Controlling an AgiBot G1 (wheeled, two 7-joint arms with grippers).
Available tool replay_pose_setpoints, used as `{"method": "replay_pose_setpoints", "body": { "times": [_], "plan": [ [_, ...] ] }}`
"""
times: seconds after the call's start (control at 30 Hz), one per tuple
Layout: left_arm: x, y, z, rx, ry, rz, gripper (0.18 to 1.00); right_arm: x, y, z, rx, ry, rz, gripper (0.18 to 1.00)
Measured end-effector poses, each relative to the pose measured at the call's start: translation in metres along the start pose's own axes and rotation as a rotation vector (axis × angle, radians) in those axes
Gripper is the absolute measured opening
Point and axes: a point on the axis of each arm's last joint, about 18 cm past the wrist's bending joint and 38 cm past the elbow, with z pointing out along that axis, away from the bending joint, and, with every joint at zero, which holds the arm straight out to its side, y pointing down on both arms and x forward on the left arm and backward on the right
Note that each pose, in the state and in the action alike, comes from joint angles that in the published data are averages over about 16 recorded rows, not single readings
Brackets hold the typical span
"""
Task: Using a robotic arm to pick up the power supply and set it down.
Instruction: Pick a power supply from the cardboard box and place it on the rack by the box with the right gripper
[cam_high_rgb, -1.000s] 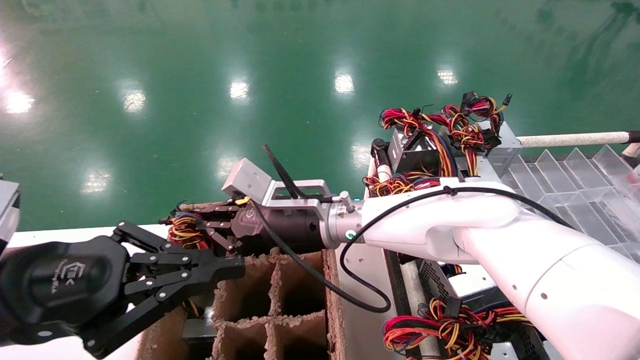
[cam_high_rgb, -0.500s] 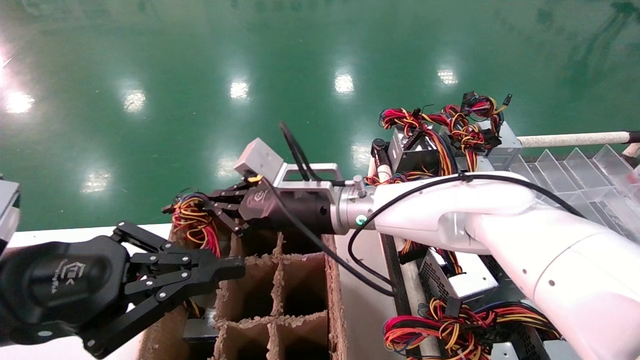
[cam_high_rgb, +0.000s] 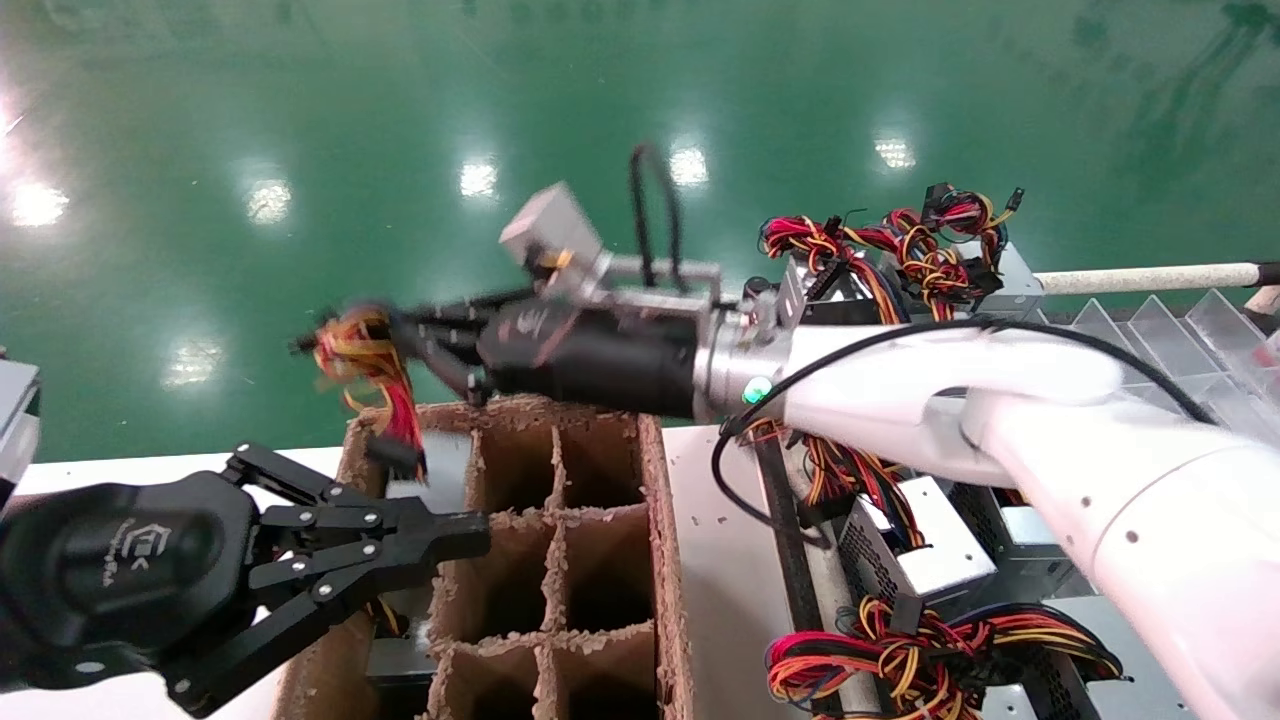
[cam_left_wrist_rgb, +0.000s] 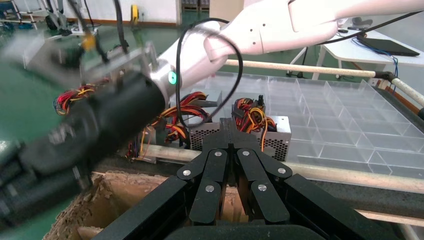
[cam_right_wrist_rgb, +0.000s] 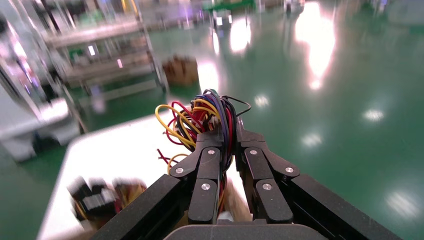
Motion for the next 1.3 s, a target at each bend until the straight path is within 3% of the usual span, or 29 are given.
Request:
{"method": "replay_pose_setpoints", "body": {
  "times": [0.33, 0.77, 1.03, 1.3],
  "plan": [
    [0.000, 0.000, 0.000, 0.000, 0.000, 0.000, 0.191, 0.008, -0.067, -0.030, 0.241, -0.037, 0.017, 0.212],
    [0.000, 0.000, 0.000, 0.000, 0.000, 0.000, 0.191, 0.013, -0.164, -0.090, 0.409, -0.076, -0.154, 0.208],
    [0.000, 0.000, 0.000, 0.000, 0.000, 0.000, 0.191, 0.010, -0.205, -0.160, 0.406, -0.060, -0.279, 0.205],
    [0.000, 0.000, 0.000, 0.000, 0.000, 0.000, 0.191, 0.000, -0.225, -0.263, 0.348, 0.047, -0.358, 0.204]
  ]
}}
